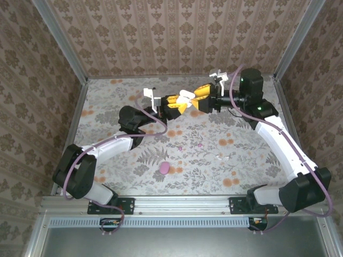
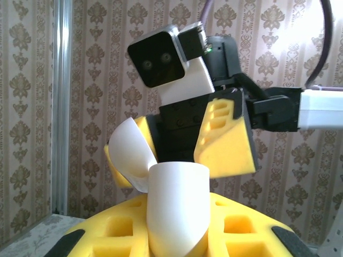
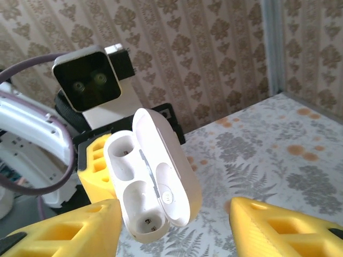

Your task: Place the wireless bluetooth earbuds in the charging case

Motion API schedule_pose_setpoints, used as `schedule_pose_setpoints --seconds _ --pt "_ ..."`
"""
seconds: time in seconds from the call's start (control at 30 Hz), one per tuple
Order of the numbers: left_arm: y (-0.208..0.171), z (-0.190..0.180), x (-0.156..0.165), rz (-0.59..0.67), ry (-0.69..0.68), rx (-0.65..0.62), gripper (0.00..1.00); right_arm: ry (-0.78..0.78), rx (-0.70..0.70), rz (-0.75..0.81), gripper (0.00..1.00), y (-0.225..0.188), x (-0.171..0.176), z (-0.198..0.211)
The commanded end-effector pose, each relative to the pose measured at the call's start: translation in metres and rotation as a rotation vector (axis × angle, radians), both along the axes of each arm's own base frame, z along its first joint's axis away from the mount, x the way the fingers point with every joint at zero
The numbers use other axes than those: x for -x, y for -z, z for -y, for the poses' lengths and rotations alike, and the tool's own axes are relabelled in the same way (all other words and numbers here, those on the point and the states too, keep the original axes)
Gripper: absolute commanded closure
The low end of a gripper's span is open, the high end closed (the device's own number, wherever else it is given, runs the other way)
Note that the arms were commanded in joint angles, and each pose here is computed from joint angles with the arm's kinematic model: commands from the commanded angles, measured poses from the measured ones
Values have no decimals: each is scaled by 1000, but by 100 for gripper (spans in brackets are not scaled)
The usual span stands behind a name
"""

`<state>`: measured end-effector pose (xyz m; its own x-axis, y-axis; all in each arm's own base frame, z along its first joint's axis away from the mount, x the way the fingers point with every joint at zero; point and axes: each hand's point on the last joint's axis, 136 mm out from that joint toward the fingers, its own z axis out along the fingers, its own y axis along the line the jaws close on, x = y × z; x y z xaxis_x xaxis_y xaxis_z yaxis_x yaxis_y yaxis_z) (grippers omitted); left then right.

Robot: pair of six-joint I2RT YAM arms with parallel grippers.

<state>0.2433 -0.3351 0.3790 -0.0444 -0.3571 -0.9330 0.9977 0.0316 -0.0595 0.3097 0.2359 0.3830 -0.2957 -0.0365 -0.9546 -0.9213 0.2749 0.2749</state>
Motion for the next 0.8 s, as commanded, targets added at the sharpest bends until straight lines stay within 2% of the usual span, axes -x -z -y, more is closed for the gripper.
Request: schedule_pose_setpoints --seconds 0.0,0.17,0.3,0.77 --pt "-27 -6 18 70 55 42 85 -123 -47 24 46 -20 13 -7" --pt "-27 -3 23 73 86 34 85 -198 -72 -8 49 -27 19 -11" --pt "-28 -3 22 69 83 36 84 -237 -78 -64 57 -21 15 -15" --pt "-25 -4 20 44 77 36 82 -255 -84 -62 83 -26 18 -15"
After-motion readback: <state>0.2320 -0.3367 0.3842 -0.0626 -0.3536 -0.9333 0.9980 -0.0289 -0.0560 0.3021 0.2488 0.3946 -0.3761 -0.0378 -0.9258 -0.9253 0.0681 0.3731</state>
